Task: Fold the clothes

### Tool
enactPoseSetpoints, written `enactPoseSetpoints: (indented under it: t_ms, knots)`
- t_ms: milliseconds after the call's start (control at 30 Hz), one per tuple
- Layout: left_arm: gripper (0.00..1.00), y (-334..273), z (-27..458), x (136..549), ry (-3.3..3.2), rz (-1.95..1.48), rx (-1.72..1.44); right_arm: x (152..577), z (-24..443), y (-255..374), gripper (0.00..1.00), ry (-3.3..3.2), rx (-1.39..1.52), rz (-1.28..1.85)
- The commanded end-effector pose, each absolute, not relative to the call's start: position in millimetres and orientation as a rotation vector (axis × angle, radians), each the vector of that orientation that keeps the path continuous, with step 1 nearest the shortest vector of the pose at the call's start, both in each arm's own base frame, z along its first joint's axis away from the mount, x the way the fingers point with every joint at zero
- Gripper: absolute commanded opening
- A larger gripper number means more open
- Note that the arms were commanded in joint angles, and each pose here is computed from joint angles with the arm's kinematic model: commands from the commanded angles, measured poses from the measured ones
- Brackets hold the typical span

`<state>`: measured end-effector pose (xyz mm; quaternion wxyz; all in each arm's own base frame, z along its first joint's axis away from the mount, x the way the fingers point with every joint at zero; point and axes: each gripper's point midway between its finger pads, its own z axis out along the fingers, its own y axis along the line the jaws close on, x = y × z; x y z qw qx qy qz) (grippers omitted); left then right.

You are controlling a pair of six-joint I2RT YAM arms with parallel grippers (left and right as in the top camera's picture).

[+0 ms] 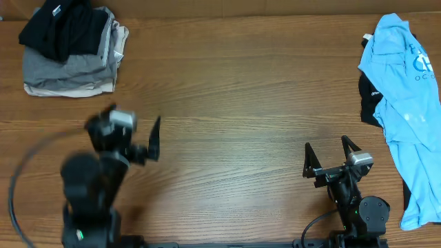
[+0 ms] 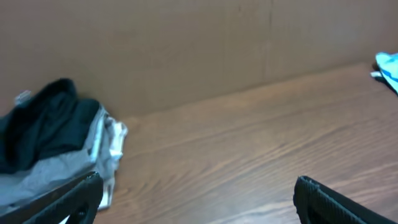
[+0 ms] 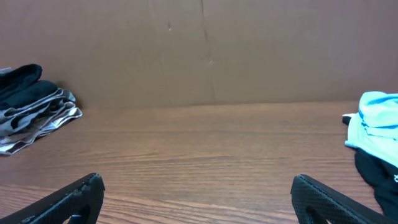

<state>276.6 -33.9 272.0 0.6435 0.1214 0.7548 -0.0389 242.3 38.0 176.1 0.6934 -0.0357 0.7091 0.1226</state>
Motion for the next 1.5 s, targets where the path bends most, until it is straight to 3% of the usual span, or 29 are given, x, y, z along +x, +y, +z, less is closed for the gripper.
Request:
enactPoseSetpoints:
  t_ms: [0, 700, 1467]
  knots:
    - [1.00, -22, 255, 259, 1.649, -0.040, 0.228, 242, 175, 38, 1.00, 1.577, -0.076, 0.275]
    - [1.00, -12, 160, 245, 1.630, -0.066, 0.085, 242, 175, 38, 1.00, 1.577, -0.076, 0.275]
    - [1.00, -27, 159, 244, 1.628, -0.106, 0.135, 242, 175, 38, 1.00, 1.576, -0.076, 0.275]
